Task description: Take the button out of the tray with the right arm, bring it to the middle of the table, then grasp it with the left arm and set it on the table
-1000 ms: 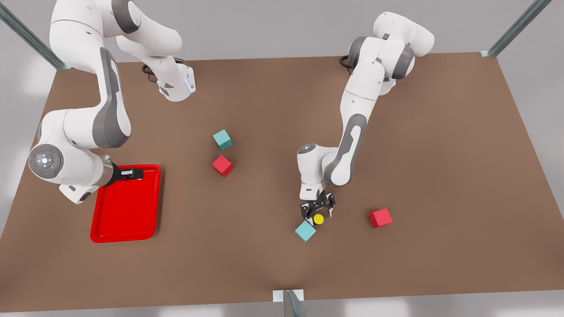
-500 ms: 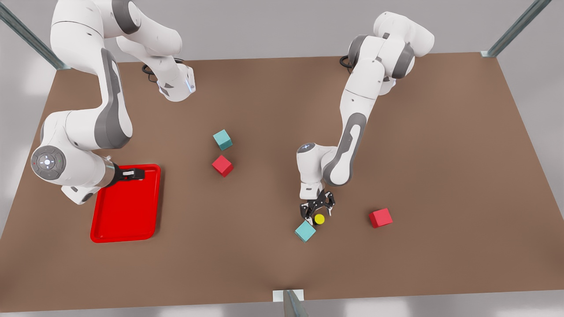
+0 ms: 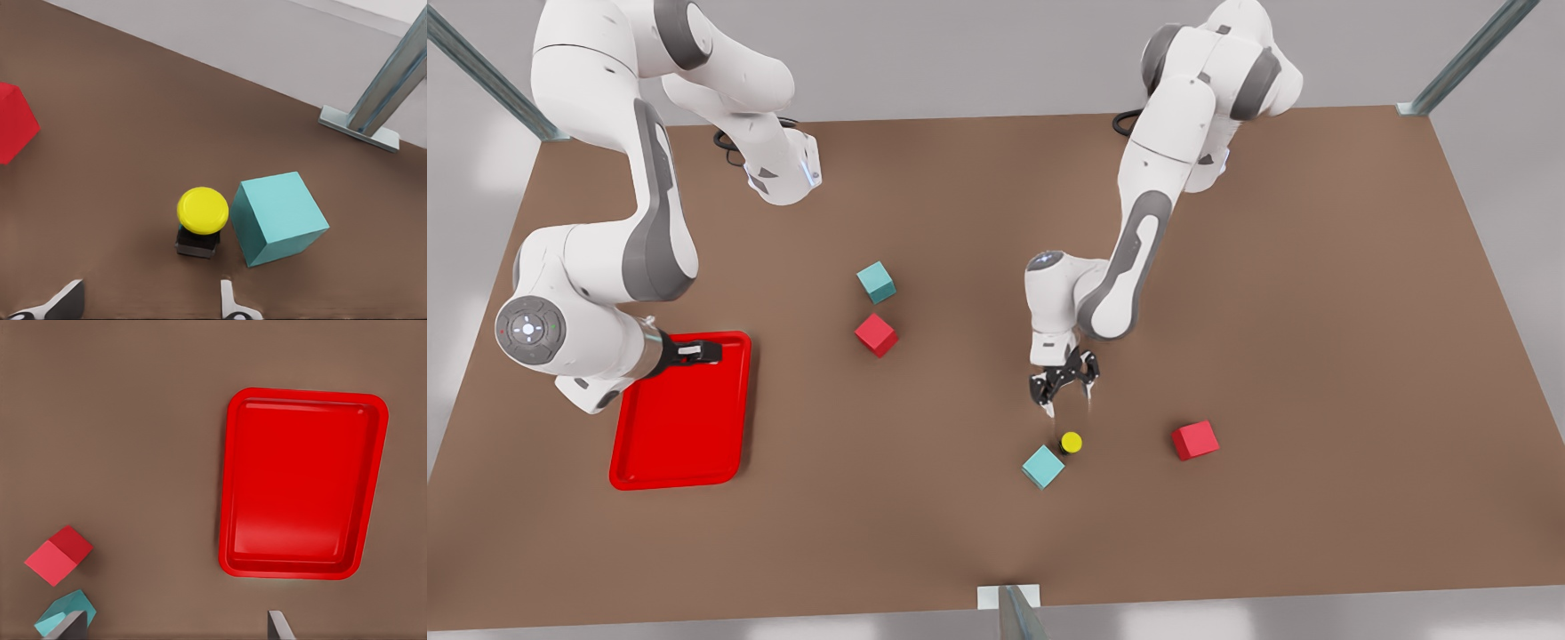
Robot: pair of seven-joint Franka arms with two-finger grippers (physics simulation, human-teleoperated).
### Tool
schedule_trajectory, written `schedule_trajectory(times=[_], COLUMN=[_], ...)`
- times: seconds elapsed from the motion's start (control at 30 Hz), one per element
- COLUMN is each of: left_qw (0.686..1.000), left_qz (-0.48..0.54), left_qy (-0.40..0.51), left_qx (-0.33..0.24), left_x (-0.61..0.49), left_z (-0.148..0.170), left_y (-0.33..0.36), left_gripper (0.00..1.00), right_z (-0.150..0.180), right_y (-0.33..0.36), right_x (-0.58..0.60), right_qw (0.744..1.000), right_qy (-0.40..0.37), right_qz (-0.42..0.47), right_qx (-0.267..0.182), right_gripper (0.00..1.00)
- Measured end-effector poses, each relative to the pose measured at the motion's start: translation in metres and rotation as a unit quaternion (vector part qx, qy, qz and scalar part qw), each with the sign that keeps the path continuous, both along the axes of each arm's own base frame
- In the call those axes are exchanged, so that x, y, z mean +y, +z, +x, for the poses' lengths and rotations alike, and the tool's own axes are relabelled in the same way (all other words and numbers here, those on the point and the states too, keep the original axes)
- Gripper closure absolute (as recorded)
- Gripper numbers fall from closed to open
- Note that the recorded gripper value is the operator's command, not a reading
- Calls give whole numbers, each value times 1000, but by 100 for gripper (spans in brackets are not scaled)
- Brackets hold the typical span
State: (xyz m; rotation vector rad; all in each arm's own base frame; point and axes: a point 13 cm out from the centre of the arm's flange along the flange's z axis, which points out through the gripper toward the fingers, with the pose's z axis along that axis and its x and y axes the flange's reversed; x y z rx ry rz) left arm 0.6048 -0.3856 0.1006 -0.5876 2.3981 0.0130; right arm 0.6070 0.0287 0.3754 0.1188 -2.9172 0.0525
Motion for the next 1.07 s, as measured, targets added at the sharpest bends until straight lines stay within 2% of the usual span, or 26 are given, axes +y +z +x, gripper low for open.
schedule_trajectory(times=[0.1,0.17,0.23,0.4,0.5,0.6,0.67,0.7,0.73,0.8,1.07], left_qw=[999,996,991,968,960,948,950,949,947,944,946], left_qz=[-36,-85,-103,-132,-90,-110,-128,-131,-131,-126,-94], left_qy=[-13,20,65,183,208,231,218,210,201,170,23], left_qx=[11,32,51,109,163,189,182,194,215,255,311], left_x=[-23,-21,17,174,237,307,348,367,382,392,387], left_z=[-48,-47,-23,66,76,54,12,-22,-39,-38,-27], left_y=[50,89,111,195,214,305,392,407,399,378,364], left_gripper=[1,1,1,0,0,0,0,0,0,0,0], right_z=[0,0,0,1,2,8,19,24,34,43,44], right_y=[0,-1,-1,-5,-5,6,14,16,19,19,15], right_x=[0,0,0,1,2,3,1,1,1,1,26], right_qw=[1000,1000,1000,1000,1000,1000,1000,999,999,999,999], right_qy=[1,1,1,2,3,1,-3,-5,-6,-9,5], right_qz=[-1,-2,-2,-2,-1,1,4,6,8,11,16], right_qx=[0,1,1,2,0,-13,-27,-32,-42,-48,-48], right_gripper=[0,0,0,0,0,0,0,0,0,0,0])
